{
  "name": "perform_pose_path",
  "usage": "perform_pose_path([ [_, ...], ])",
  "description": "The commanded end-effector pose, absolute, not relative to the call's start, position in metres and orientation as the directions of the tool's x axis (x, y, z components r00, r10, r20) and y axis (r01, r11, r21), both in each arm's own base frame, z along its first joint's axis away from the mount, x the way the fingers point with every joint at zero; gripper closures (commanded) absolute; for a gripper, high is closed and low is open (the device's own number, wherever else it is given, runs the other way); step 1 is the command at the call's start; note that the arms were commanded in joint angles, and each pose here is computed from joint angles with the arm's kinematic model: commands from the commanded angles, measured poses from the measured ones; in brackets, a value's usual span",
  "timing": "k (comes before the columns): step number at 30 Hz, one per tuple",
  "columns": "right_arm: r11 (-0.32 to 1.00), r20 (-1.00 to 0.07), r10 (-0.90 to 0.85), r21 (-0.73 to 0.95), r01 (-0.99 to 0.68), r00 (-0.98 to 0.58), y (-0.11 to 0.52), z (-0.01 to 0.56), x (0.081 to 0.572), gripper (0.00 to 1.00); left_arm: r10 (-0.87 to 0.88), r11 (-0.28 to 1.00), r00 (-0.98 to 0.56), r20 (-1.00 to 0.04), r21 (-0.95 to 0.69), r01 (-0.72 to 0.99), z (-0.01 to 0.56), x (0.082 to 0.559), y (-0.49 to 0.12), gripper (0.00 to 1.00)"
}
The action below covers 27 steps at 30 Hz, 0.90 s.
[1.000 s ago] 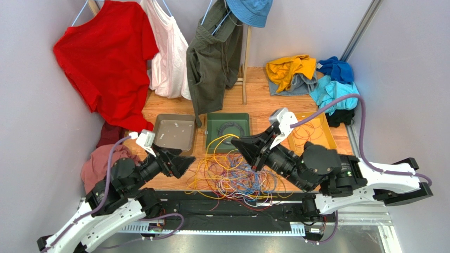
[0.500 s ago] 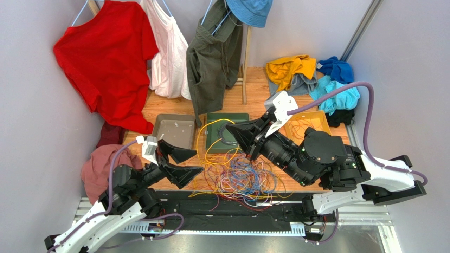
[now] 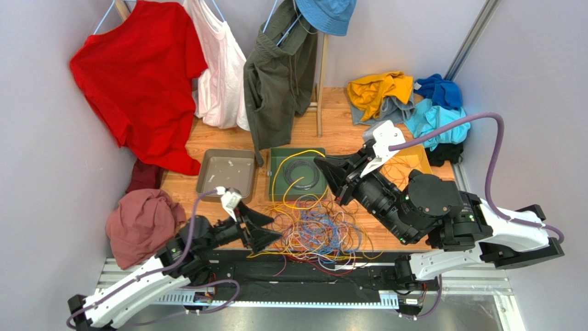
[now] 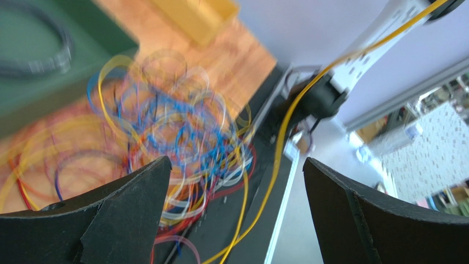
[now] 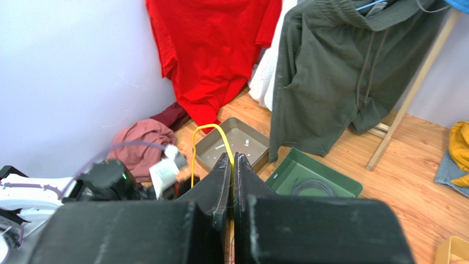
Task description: Untangle the cables
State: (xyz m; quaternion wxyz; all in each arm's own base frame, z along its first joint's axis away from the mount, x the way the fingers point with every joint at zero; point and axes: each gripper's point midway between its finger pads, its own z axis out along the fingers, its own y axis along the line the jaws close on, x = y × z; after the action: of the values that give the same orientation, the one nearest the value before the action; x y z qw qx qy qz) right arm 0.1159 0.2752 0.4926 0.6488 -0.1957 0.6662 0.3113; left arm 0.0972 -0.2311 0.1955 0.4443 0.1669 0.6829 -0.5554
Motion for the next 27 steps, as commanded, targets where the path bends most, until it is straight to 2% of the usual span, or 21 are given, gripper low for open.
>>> perform_pose_path([
  [1,0.759,-0.984,0.166,0.173,-0.628,-0.072,0.265,0.494,0.124,1.00,-0.247,0.249,-0.592,-0.767,-0.641,0.726,0.182,0.082,-0.246,0.01],
  [12,0.768,-0.985,0.151,0.168,-0.618,-0.081,0.271,0.483,0.129,1.00,-0.174,0.203,-0.576,-0.799,-0.601,0.773,0.169,0.070,-0.266,0.02],
  [18,0.764,-0.985,0.150,0.171,-0.623,-0.085,0.275,0.482,0.129,1.00,-0.048,0.231,-0.604,-0.796,-0.597,0.768,0.139,0.065,-0.284,0.13],
  [21,0.761,-0.985,0.151,0.172,-0.626,-0.087,0.276,0.482,0.129,1.00,-0.019,0.237,-0.612,-0.791,-0.598,0.765,0.131,0.064,-0.289,0.36],
  [22,0.760,-0.984,0.152,0.174,-0.626,-0.089,0.275,0.481,0.128,1.00,-0.019,0.235,-0.609,-0.793,-0.595,0.768,0.133,0.064,-0.290,0.51],
  [24,0.760,-0.983,0.162,0.183,-0.624,-0.092,0.272,0.483,0.129,1.00,-0.044,0.239,-0.605,-0.795,-0.597,0.766,0.142,0.067,-0.290,0.68],
  [25,0.757,-0.982,0.162,0.185,-0.626,-0.095,0.272,0.482,0.128,1.00,-0.055,0.239,-0.607,-0.793,-0.600,0.763,0.147,0.068,-0.288,0.84],
  [26,0.758,-0.982,0.163,0.187,-0.625,-0.097,0.270,0.481,0.128,1.00,-0.069,0.240,-0.603,-0.795,-0.599,0.764,0.154,0.068,-0.286,0.90],
  [27,0.757,-0.980,0.173,0.196,-0.623,-0.098,0.267,0.483,0.128,1.00,-0.147,0.222,-0.563,-0.813,-0.582,0.782,0.187,0.073,-0.282,1.00],
])
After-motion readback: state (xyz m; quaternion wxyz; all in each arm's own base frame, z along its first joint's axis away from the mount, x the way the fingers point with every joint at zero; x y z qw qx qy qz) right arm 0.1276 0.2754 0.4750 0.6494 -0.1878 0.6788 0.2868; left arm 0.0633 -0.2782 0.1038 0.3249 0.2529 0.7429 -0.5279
